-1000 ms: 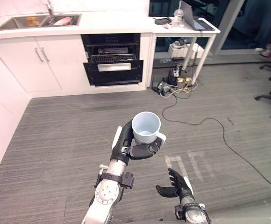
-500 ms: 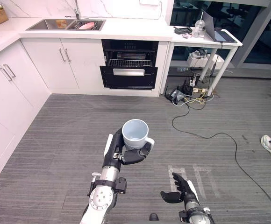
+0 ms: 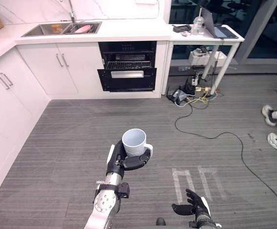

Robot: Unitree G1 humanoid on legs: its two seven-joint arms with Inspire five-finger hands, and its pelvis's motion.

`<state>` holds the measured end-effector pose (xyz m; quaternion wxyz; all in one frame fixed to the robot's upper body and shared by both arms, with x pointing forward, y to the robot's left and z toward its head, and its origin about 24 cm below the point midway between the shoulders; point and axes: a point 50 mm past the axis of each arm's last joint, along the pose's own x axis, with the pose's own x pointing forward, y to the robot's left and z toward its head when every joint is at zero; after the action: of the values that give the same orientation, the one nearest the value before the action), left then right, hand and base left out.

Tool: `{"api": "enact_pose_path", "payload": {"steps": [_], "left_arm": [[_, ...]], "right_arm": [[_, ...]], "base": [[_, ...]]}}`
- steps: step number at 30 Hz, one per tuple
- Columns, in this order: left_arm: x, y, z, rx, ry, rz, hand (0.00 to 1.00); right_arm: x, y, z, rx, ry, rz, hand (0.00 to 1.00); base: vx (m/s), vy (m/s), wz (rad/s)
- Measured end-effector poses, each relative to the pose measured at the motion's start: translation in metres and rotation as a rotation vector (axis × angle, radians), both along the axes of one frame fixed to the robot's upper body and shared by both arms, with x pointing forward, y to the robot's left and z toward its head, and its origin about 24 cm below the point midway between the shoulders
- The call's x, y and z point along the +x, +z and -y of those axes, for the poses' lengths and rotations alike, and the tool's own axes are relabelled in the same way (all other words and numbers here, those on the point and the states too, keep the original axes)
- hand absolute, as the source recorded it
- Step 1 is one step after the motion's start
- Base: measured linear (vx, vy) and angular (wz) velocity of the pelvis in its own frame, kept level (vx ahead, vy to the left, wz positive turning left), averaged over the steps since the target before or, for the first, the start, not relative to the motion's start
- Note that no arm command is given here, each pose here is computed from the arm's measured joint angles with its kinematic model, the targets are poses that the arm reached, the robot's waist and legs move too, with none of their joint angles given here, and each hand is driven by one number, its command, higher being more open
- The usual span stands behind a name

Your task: Walk over to the sink, pick up the cup, carry it to the dishwasher, place the cup inside the dishwasher, then close the dishwasher door

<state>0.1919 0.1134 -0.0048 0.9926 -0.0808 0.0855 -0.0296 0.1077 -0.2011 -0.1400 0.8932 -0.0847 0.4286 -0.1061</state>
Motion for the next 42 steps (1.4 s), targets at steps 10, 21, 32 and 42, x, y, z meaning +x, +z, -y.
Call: {"api": "enact_pose_path", "payload": {"steps": [10,21,32,42], "left_arm": [[0.006,0.016,-0.011,-0.028,0.075,0.065,0.30],[0.006,0.019,-0.002,-0.054,0.056,0.078,0.30],[0.008,0.030,-0.001,-0.031,0.032,0.134,0.30],[0.003,0.042,0.017,-0.130,0.002,0.175,0.30]], "right_arm": [[0.032,0.019,0.002,-0.038,-0.031,0.146,0.90],[0.060,0.038,-0.001,-0.044,-0.044,0.279,0.90],[0.074,0.062,-0.020,0.005,-0.003,0.418,0.90],[0.081,0.102,-0.035,0.017,0.074,0.615,0.90]], "base": [[-0.06,-0.005,0.57],[0.14,0.154,0.21],[0.34,0.025,0.63],[0.43,-0.067,0.15]]}}
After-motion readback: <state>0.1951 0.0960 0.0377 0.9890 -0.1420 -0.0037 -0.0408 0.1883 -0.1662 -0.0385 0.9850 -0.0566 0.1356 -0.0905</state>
